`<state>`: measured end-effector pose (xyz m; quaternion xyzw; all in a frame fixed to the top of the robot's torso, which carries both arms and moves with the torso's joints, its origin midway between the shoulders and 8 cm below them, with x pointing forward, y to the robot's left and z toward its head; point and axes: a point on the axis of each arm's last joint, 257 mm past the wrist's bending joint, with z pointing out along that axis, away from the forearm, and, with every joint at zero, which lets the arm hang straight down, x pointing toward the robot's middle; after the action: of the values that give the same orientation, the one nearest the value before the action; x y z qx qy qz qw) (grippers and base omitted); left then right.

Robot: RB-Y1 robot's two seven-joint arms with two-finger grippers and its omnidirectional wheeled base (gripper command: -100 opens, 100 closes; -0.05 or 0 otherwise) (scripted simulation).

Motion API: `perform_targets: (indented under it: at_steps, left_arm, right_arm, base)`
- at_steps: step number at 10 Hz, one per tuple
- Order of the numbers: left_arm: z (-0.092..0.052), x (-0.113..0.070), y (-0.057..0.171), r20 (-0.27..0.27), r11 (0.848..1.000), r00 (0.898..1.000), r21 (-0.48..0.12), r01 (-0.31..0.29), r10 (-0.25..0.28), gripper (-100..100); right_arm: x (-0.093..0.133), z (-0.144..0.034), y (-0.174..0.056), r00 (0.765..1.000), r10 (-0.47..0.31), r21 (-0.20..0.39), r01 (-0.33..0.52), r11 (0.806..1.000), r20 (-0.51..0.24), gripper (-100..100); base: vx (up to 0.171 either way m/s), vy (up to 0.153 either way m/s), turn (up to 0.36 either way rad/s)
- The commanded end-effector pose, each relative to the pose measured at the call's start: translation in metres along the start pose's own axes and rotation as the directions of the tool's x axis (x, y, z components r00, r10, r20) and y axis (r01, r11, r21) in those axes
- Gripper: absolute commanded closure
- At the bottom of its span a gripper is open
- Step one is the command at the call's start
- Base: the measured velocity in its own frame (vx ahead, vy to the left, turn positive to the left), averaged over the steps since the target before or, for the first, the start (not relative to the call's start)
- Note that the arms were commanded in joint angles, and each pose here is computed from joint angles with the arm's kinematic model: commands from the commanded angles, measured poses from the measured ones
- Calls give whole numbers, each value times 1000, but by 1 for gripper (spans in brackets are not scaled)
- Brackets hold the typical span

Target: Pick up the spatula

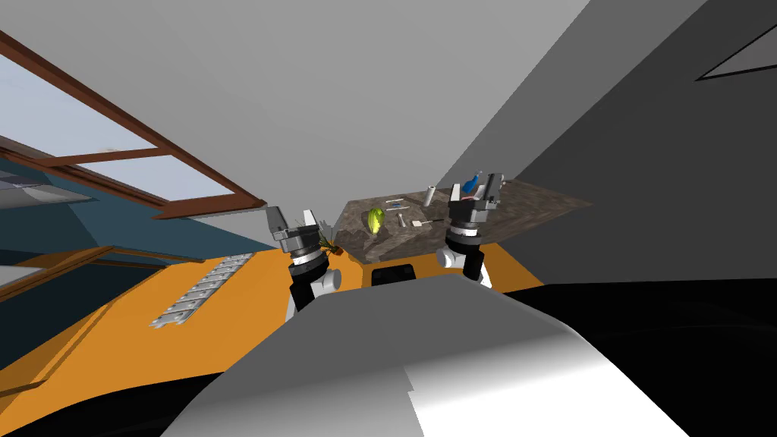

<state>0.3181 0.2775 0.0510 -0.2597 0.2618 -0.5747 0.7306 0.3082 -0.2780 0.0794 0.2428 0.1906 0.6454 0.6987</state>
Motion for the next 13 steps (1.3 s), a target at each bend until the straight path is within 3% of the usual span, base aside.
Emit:
perform_targets:
  at_steps: [1, 3, 5, 8, 9, 10, 11, 12, 13]
  left_arm:
    - [0, 0, 0, 0, 1000, 1000, 0, 0, 0, 0]
    - [0, 0, 0, 0, 1000, 1000, 0, 0, 0, 0]
    - [0, 0, 0, 0, 1000, 1000, 0, 0, 0, 0]
    - [0, 0, 0, 0, 1000, 1000, 0, 0, 0, 0]
    - [0, 0, 0, 0, 1000, 1000, 0, 0, 0, 0]
    - [0, 0, 0, 0, 1000, 1000, 0, 0, 0, 0]
    - [0, 0, 0, 0, 1000, 1000, 0, 0, 0, 0]
    - [0, 0, 0, 0, 1000, 1000, 0, 0, 0, 0]
    - [0, 0, 0, 0, 1000, 1000, 0, 0, 0, 0]
  right_arm:
    - [6, 0, 2, 998, -34, -11, 33, 999, -51, -100]
    - [17, 0, 5, 985, -107, -43, 102, 994, -134, -100]
    - [27, -1, 8, 955, -201, -99, 183, 978, -218, -100]
    - [36, -3, 9, 923, -273, -138, 244, 960, -273, -100]
    - [41, -4, 10, 891, -331, -180, 286, 941, -312, -100]
    - [43, -5, 9, 885, -340, -182, 294, 938, -318, -100]
    - [47, -7, 10, 848, -396, -228, 333, 915, -353, -100]
    - [50, -8, 8, 838, -409, -232, 344, 910, -361, -100]
    - [54, -10, 8, 795, -464, -281, 377, 883, -391, -100]
  base:
    - [2, 0, 39]
    - [6, -4, 62]
    - [5, -7, 104]
    - [2, -7, 41]
    - [1, -4, 90]
    - [1, -7, 46]
    - [-1, -5, 88]
    - [0, -7, 48]
    - [-1, -5, 82]
